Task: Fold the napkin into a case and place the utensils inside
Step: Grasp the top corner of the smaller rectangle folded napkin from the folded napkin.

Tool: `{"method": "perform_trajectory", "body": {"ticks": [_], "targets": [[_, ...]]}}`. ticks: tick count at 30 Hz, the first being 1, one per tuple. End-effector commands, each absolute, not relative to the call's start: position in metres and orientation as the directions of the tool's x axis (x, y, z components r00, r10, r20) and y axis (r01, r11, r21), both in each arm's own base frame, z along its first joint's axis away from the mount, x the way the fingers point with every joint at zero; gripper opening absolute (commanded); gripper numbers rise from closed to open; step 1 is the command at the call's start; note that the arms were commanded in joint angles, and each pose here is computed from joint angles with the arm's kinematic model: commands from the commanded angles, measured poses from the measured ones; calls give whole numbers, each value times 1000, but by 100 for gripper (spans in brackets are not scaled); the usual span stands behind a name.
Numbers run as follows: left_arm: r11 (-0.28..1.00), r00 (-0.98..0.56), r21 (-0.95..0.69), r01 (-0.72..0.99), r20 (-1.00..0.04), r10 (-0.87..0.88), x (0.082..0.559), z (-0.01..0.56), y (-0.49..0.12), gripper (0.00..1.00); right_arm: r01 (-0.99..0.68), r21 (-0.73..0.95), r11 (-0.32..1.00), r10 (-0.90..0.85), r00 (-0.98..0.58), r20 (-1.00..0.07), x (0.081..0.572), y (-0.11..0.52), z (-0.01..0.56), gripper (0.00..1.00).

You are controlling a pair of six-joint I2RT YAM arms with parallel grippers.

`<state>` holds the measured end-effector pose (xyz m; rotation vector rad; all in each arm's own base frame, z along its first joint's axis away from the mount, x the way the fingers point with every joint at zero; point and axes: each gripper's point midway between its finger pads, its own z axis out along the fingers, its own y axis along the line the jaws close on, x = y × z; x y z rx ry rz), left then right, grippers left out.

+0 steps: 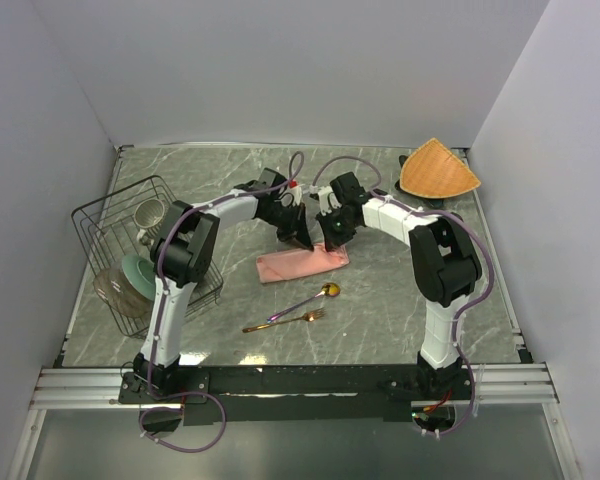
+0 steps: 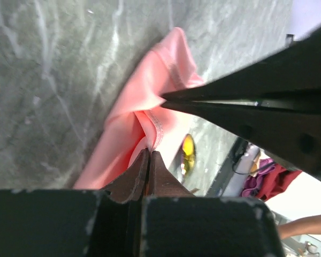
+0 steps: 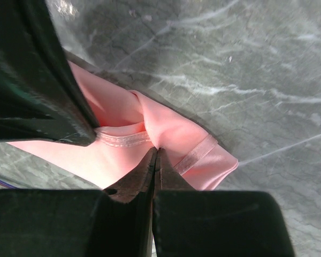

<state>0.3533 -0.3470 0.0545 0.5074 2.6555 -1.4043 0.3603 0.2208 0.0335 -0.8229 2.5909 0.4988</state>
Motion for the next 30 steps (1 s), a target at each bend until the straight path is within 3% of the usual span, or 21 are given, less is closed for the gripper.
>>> {"method": "perform_trajectory", "body": {"ticks": [1,10,21,30], "targets": [[534,-932,-767,356,-250,262,360,44,-349,1,-608,205,767,-440,-731,-521,375,225,69,0],[565,-940,-755,331,-210,269,359,23,-341,1,-603,194,774,-437,-730,-526,381,220,73,0],[444,-900,-786,431,-340,272,367,70,-357,1,-617,184,765,-449,-716,-534,382,220,73,0],[454,-895,-774,441,-338,292,373,53,-357,1,-618,178,766,-452,-714,-535,384,219,74,0]]}}
